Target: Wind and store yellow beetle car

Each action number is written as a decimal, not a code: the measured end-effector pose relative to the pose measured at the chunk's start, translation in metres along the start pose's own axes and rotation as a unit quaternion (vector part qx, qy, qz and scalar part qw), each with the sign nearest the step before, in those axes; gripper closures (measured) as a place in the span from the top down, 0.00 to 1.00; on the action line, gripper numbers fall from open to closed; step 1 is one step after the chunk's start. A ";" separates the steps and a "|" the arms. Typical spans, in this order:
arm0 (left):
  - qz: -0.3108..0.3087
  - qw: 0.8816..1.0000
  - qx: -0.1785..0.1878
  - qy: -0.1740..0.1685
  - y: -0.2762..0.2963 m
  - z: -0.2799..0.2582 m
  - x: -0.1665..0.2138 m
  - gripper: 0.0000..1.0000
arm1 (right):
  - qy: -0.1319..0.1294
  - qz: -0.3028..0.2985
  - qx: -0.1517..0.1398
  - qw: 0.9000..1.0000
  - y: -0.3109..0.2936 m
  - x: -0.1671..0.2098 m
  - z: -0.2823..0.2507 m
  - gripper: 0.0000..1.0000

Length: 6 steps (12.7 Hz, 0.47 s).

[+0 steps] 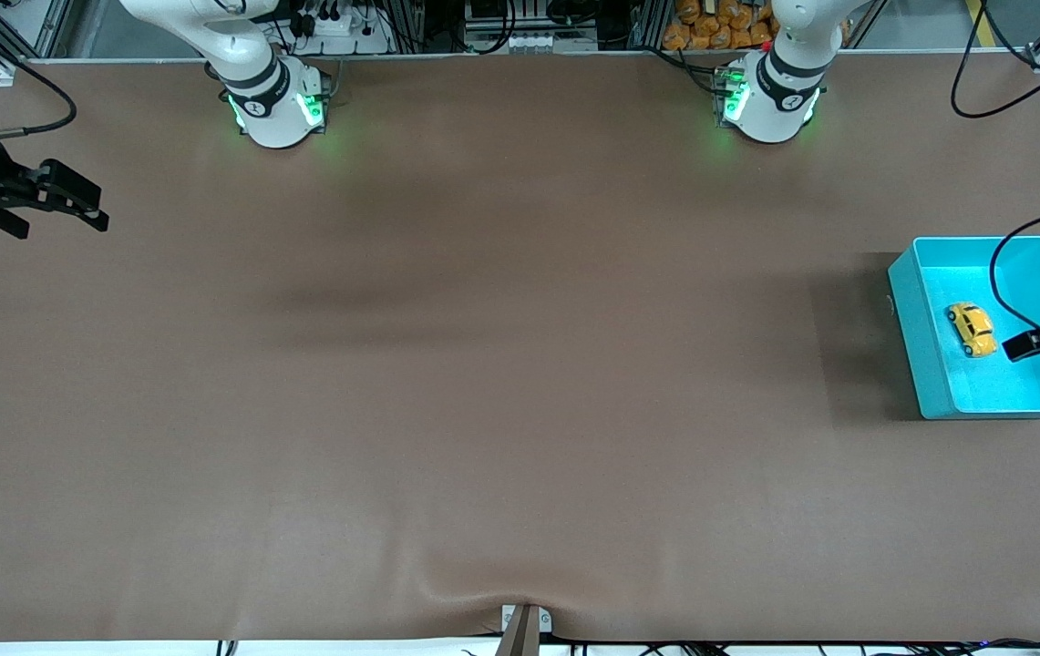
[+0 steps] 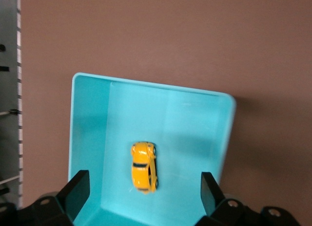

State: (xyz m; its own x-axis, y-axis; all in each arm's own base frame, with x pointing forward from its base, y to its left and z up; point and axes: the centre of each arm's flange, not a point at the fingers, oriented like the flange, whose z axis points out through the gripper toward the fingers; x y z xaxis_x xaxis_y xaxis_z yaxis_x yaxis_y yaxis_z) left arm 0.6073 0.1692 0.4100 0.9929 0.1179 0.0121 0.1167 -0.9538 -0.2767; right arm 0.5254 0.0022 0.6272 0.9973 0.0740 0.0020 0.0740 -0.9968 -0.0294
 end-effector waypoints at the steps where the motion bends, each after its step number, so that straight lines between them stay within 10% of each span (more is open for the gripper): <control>1: 0.007 1.000 -0.002 -0.009 0.022 -0.045 0.000 1.00 | 0.004 0.000 0.000 1.000 0.000 0.001 -0.001 1.00; 6: 0.022 0.997 -0.068 0.001 0.077 -0.208 -0.024 1.00 | 0.008 0.000 0.000 1.000 0.001 0.001 -0.002 1.00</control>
State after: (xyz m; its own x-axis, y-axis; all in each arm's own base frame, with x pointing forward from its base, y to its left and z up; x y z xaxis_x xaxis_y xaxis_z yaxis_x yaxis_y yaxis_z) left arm 0.5968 0.0354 0.5878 0.9972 0.0749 0.0059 0.0750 -0.9867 -0.1446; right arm 0.5268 0.0016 0.6295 0.9972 0.0726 0.0171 0.0731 -0.9969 -0.0285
